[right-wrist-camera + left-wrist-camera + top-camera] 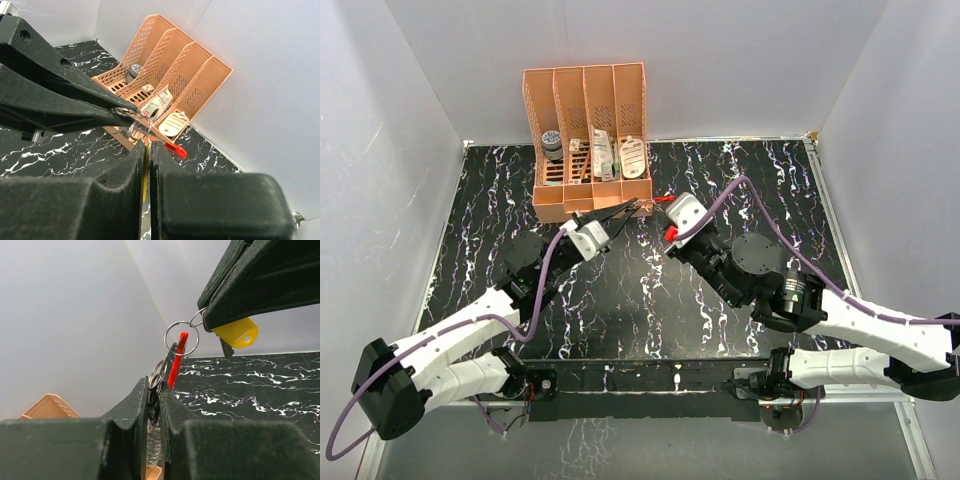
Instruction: Remove the keys from the keyring
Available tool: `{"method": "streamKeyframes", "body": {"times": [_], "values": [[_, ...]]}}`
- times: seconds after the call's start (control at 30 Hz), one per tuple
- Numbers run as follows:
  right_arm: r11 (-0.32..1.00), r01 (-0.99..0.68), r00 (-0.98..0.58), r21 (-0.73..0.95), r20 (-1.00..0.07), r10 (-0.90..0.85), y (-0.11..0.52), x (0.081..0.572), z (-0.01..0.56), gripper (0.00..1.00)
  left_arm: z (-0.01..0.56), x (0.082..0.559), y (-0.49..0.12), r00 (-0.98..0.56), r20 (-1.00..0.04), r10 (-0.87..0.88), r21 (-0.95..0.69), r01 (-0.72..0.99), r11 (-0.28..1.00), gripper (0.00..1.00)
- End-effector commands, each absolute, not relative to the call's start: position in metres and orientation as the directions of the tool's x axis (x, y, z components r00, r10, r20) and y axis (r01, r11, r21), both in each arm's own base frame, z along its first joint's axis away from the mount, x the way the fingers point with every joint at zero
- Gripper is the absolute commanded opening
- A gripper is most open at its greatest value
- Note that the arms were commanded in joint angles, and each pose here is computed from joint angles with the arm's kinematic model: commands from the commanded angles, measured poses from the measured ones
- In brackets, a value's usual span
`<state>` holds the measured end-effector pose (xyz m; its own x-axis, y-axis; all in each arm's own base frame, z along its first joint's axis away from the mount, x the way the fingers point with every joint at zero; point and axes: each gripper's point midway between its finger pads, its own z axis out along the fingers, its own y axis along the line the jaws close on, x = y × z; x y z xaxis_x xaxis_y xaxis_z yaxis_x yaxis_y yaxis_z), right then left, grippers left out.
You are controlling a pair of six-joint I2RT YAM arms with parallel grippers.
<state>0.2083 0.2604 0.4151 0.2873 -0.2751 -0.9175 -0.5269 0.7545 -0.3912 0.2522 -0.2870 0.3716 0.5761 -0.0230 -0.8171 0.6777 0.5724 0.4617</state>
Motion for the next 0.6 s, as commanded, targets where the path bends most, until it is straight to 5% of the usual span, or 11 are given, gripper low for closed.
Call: {"method": "streamKeyframes", "body": {"times": [0.0,0.57], "values": [[0.877,-0.406,0.393,-0.258,-0.915,-0.087,0.214,0.205,0.504,0.0,0.352,0.299,-0.227,0.484,-0.862,0.15,0.406,0.484,0.775,0.0],[0.882,-0.349,0.444,-0.316,-0.885,-0.141,0.223,0.212,0.507,0.0,0.352,0.263,-0.241,0.542,-0.835,0.091,0.458,0.594,0.661,0.0]]}}
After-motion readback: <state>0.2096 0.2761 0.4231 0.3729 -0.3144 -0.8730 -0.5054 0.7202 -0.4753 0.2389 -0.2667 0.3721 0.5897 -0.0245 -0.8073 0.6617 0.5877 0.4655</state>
